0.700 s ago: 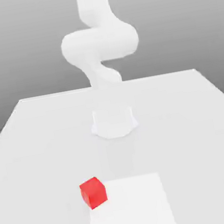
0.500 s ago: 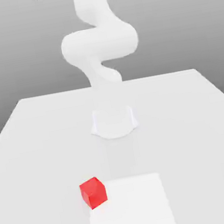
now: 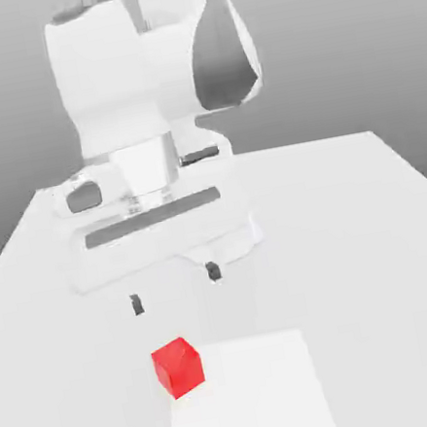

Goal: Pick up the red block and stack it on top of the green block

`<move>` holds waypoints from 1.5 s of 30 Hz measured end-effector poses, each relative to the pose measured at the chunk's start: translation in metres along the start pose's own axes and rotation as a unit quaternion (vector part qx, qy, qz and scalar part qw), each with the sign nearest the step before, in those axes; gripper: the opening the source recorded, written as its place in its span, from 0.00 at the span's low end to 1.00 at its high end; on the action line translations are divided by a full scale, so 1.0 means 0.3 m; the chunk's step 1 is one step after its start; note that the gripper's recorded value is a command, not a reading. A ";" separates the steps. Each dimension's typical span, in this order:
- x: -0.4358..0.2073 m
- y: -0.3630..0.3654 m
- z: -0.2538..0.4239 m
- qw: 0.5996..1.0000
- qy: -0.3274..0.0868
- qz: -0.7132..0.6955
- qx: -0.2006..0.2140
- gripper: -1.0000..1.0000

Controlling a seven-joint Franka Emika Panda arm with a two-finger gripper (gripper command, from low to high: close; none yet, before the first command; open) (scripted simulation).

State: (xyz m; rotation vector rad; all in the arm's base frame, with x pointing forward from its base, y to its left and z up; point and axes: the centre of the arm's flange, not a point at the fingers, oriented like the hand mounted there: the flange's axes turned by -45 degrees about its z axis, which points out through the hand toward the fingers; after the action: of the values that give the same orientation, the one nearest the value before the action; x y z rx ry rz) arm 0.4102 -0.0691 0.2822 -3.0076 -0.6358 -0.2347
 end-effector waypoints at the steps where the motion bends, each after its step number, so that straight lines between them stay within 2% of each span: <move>1: -0.030 -0.002 0.041 1.000 -0.013 -0.009 0.000 0.50; 5: -0.165 0.000 0.175 0.997 -0.065 -0.044 -0.006 0.50; 7: -0.194 0.002 0.205 0.996 -0.076 -0.054 -0.009 0.50; 25: -0.232 0.001 0.421 0.995 -0.080 -0.061 -0.010 0.50; 26: -0.237 -0.002 0.431 0.995 -0.081 -0.061 -0.009 0.00; 33: -0.236 -0.002 0.430 0.995 -0.081 -0.060 -0.008 0.00; 45: -0.188 0.015 0.266 0.995 -0.076 -0.063 -0.015 0.00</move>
State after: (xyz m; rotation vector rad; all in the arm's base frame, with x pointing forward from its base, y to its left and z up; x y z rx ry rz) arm 0.3719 -0.0886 0.1944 -3.0379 -0.8430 -0.0207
